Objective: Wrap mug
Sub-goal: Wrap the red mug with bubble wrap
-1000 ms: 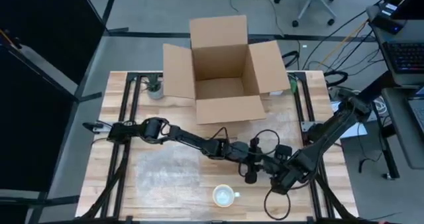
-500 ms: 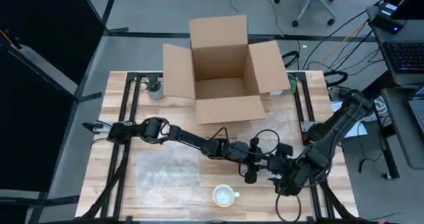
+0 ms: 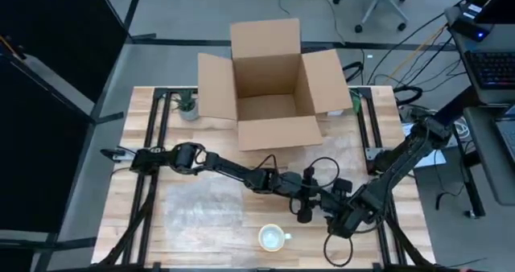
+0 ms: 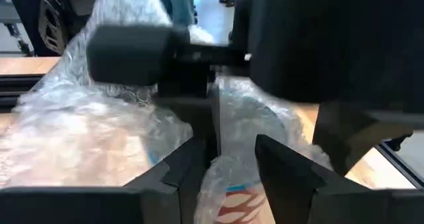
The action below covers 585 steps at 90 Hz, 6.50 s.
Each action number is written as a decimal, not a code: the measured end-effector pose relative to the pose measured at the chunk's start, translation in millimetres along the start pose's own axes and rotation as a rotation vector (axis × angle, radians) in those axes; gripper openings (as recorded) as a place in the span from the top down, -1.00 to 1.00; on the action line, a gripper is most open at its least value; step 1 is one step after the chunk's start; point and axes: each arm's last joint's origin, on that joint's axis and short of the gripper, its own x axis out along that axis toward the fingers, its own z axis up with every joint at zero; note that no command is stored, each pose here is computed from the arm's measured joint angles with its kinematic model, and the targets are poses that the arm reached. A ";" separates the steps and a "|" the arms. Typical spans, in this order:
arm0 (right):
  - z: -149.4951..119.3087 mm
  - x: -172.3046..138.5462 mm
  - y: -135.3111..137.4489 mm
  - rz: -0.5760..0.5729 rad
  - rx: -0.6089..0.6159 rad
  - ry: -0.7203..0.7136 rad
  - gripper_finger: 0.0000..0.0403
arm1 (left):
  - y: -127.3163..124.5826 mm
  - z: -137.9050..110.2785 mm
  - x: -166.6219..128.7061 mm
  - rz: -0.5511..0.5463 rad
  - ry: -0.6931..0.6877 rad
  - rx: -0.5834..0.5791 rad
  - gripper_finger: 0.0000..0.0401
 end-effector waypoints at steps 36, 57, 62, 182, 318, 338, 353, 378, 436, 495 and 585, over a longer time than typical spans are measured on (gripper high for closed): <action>13.7 -42.5 4.7 0.099 0.012 0.017 -0.34 | 0.0 -0.1 0.0 0.000 -0.001 -0.005 0.37; 23.2 -84.0 -2.8 0.089 -0.028 0.004 -0.34 | -0.2 -0.2 0.0 0.001 0.000 -0.005 0.37; 24.5 -93.7 -6.3 0.079 -0.029 0.004 -0.34 | 0.0 -0.1 0.0 0.001 -0.001 -0.005 0.37; -10.0 -61.0 -24.6 -0.104 -0.013 -0.090 -0.34 | 0.0 0.0 0.0 0.001 -0.002 -0.005 0.37; -6.8 -2.7 -44.3 0.048 0.042 -0.001 0.93 | 0.2 0.5 0.0 0.001 -0.006 -0.005 0.37; -3.8 -4.8 -45.2 0.061 0.043 0.005 0.99 | 0.2 1.1 -0.2 0.001 -0.006 -0.005 0.37; -4.2 -4.9 -45.3 0.062 0.042 0.011 0.99 | -1.1 21.6 -13.1 0.010 0.043 -0.006 0.37; -4.5 -4.4 -45.4 0.062 0.015 0.014 0.99 | 5.7 41.4 -36.0 0.118 0.213 -0.027 0.37; -3.5 -4.5 -44.4 0.069 -0.002 0.000 0.99 | 10.2 20.8 -9.2 0.066 -0.026 -0.036 0.37; 11.2 -31.4 -36.6 0.072 -0.007 0.009 0.99 | 6.6 -1.2 1.6 0.037 -0.023 -0.053 0.37; -10.0 -3.9 -45.4 0.056 0.105 0.027 0.99 | 6.7 -2.5 1.9 0.038 -0.023 -0.055 0.37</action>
